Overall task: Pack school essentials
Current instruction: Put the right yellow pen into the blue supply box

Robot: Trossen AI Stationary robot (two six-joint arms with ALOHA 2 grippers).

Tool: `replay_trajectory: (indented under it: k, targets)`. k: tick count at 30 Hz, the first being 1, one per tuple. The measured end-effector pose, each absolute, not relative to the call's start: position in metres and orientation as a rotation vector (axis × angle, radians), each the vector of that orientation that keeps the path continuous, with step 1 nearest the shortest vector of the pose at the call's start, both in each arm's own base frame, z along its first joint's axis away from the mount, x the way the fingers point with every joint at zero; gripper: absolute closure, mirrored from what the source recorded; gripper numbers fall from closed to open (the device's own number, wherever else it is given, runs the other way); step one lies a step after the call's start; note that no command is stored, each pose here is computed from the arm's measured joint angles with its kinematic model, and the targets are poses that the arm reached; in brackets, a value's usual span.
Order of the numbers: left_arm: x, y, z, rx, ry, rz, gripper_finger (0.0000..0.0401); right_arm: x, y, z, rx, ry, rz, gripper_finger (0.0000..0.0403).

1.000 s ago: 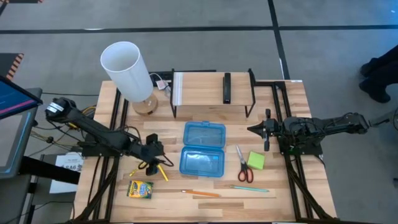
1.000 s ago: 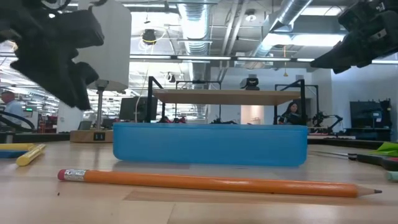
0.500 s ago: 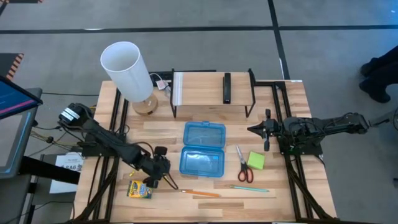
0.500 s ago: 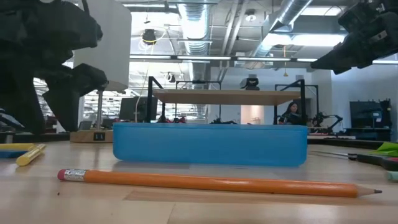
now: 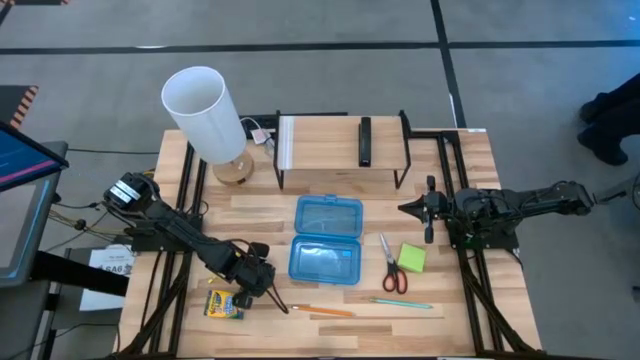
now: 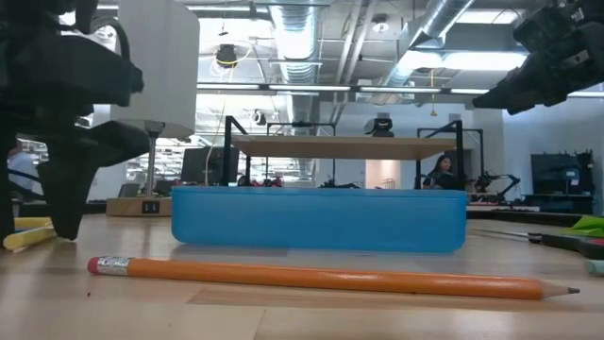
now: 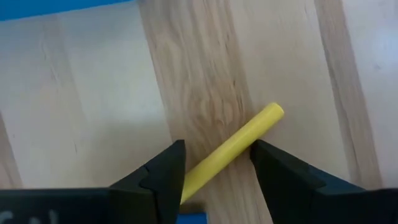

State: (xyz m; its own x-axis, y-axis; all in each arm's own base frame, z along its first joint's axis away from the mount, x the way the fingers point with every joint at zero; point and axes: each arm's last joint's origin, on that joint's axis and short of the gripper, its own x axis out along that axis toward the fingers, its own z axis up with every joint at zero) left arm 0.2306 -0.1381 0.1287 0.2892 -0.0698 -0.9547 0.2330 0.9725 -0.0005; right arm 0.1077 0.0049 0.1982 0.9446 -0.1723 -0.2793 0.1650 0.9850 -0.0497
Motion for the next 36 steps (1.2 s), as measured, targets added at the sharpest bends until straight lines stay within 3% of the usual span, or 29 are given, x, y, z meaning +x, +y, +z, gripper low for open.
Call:
replay_trajectory:
  k: [5, 15, 24, 36]
  targets:
    - [0.231, -0.138, 0.128, 0.197, 1.257, -0.238, 0.0267, 0.108, 0.005, 0.198, -0.026, 0.288, -0.172, 0.0374]
    - [0.231, -0.138, 0.128, 0.297, 1.248, -0.32, 0.039, 0.108, 0.005, 0.198, -0.026, 0.287, -0.172, 0.0374]
    - [0.238, -0.136, 0.139, 0.425, 1.197, -0.298, 0.0397, 0.108, 0.005, 0.198, -0.026, 0.287, -0.172, 0.0376]
    - [0.267, -0.122, 0.19, 0.44, 1.115, -0.173, 0.04, 0.108, 0.005, 0.198, -0.026, 0.291, -0.172, 0.0376]
